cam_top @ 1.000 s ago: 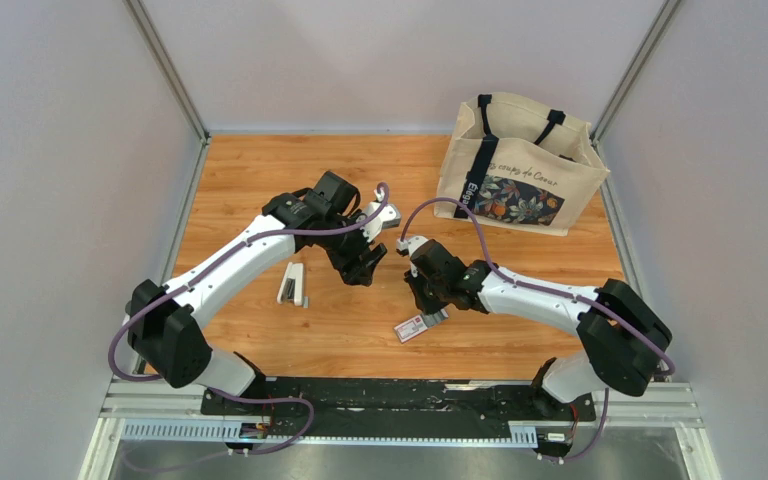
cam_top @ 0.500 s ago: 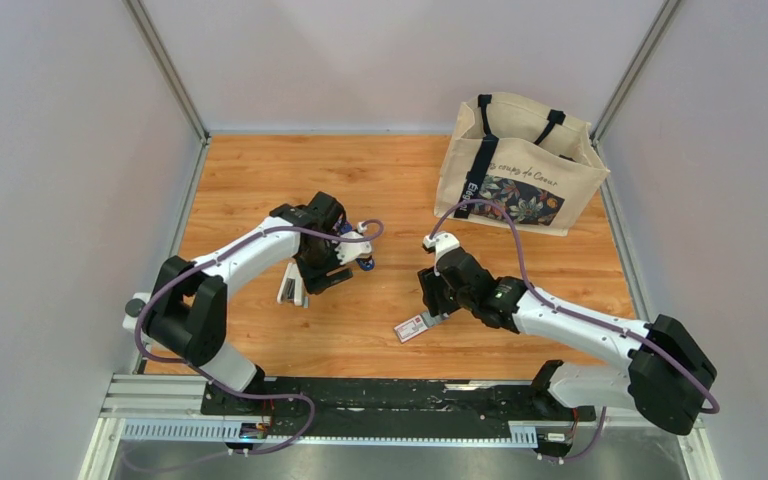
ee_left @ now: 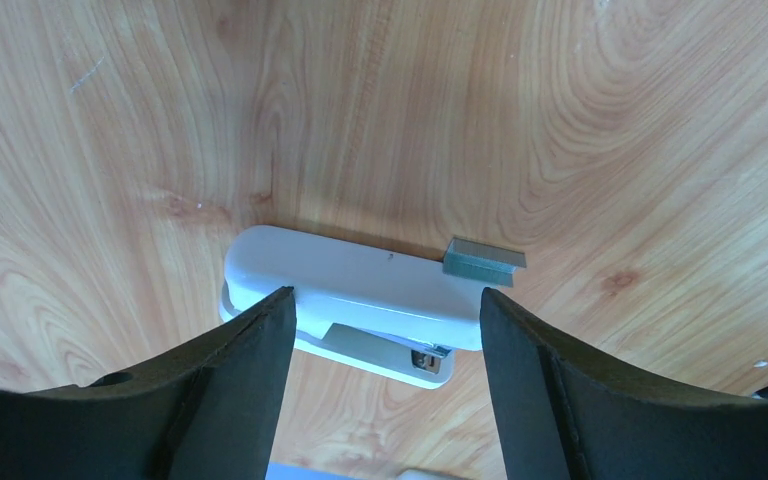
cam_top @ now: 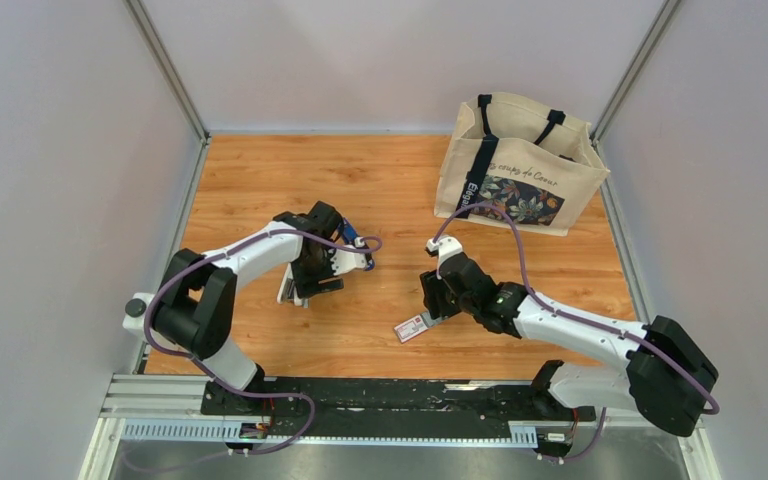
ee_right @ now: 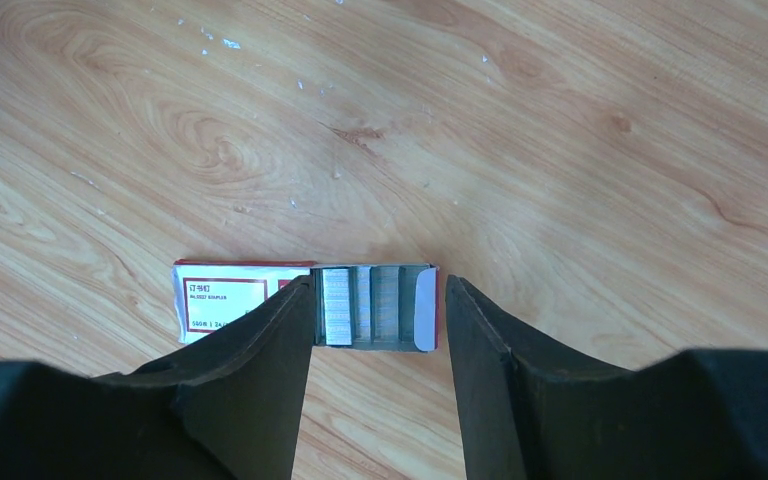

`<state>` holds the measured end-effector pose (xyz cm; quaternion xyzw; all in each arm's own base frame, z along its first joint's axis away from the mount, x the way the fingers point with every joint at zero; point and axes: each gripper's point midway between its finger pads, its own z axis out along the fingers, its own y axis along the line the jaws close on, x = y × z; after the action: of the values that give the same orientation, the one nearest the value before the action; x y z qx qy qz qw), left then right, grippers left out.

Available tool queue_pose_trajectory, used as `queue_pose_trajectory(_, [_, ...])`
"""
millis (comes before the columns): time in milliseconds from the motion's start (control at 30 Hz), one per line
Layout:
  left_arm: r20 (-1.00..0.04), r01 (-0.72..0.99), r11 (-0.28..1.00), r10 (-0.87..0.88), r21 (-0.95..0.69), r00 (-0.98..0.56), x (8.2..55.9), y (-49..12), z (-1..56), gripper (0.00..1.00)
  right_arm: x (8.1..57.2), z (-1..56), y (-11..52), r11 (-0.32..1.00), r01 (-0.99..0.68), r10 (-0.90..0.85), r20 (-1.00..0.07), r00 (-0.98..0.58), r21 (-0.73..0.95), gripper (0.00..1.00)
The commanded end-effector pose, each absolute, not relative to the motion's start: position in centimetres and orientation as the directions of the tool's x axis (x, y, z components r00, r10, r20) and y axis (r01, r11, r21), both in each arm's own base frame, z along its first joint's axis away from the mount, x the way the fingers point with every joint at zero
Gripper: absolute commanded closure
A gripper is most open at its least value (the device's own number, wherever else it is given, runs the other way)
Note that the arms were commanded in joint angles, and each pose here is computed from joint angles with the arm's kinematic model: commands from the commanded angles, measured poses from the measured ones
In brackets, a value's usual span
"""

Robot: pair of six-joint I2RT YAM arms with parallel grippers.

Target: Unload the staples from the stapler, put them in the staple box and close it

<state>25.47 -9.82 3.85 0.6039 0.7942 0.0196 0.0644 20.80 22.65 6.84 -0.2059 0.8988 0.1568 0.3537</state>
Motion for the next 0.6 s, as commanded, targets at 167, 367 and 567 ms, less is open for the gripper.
queue_pose_trajectory(167, [-0.066, 0.988, 0.155, 0.986, 0.007, -0.154, 22.3, -9.6, 3.5, 0.25, 21.8, 8.1, 23.5, 0.864, -0.476, -0.211, -0.743, -0.636, 0.162, 0.46])
queue_pose_trajectory(367, [-0.055, 0.994, 0.113, 0.992, -0.01, -0.113, 21.0, -10.2, 3.5, 0.19, 21.8, 8.1, 23.7, 0.861, -0.482, -0.216, -0.742, -0.635, 0.162, 0.46])
queue_pose_trajectory(567, [0.01, 0.994, 0.103, 0.995, 0.04, -0.103, 21.7, -9.8, 2.5, 0.17, 21.8, 8.2, 23.7, 0.86, -0.484, -0.214, -0.744, -0.633, 0.165, 0.46])
